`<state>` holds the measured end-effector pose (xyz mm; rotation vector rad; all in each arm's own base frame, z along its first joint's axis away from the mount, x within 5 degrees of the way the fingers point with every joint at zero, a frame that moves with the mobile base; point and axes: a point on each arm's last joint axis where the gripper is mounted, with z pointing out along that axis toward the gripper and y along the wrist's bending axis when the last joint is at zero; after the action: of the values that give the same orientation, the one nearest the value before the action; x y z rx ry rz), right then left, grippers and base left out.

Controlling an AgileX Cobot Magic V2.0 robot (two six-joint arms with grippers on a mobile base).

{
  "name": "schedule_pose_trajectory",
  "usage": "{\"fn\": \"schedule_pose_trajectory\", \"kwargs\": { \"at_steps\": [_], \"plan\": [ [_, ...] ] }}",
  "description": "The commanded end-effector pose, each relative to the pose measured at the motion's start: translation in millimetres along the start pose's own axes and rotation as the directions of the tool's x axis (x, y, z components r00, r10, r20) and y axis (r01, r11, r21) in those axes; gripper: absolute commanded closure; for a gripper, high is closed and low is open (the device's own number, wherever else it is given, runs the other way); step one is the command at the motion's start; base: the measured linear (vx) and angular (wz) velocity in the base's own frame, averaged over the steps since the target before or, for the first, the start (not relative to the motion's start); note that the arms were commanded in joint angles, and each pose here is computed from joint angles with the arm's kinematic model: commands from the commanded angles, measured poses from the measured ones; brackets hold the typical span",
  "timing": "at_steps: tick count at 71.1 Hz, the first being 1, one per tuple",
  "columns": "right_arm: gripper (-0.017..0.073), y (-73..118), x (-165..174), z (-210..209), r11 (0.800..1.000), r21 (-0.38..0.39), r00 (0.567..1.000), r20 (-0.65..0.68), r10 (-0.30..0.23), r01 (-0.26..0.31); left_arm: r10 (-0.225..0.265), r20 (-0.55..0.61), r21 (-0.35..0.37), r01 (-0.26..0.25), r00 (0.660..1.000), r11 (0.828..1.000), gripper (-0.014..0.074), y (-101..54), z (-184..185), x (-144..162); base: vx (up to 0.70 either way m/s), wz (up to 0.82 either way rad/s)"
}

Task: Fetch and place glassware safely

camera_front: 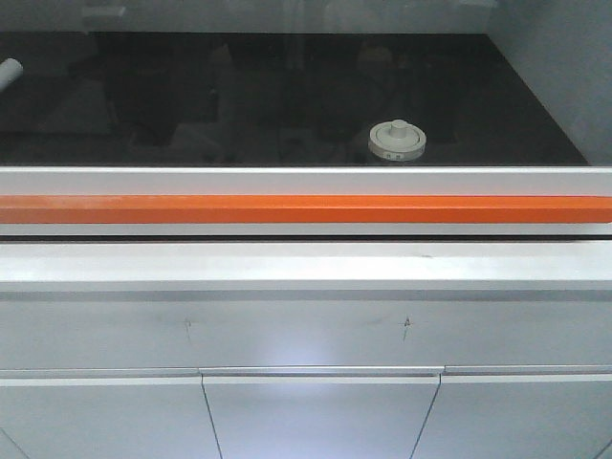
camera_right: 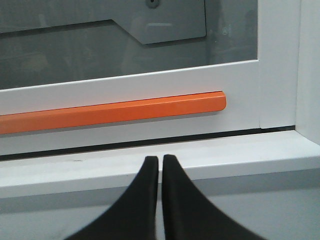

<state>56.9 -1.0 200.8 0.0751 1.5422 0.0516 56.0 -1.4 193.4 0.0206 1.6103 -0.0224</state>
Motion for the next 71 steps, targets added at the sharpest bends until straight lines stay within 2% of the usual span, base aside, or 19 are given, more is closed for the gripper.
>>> {"fn": "schedule_pose_trajectory", "kwargs": {
  "at_steps": [1, 71],
  "plan": [
    [0.0560, 0.3, -1.4, -0.6, 1.000, -0.007, 0.997, 0.071, -0.008, 0.008, -0.012, 0.051, -0.002, 0.012, 0.999, 1.000, 0.0601, 0.0, 1.0, 1.7, 0.00, 0.00],
    [0.0560, 0.3, -1.4, -0.6, 1.000, -0.007, 0.997, 0.071, -0.008, 0.008, -0.012, 0.051, -0.002, 0.012, 0.999, 1.000, 0.0601, 0.0, 1.0, 1.7, 0.00, 0.00]
  ]
}}
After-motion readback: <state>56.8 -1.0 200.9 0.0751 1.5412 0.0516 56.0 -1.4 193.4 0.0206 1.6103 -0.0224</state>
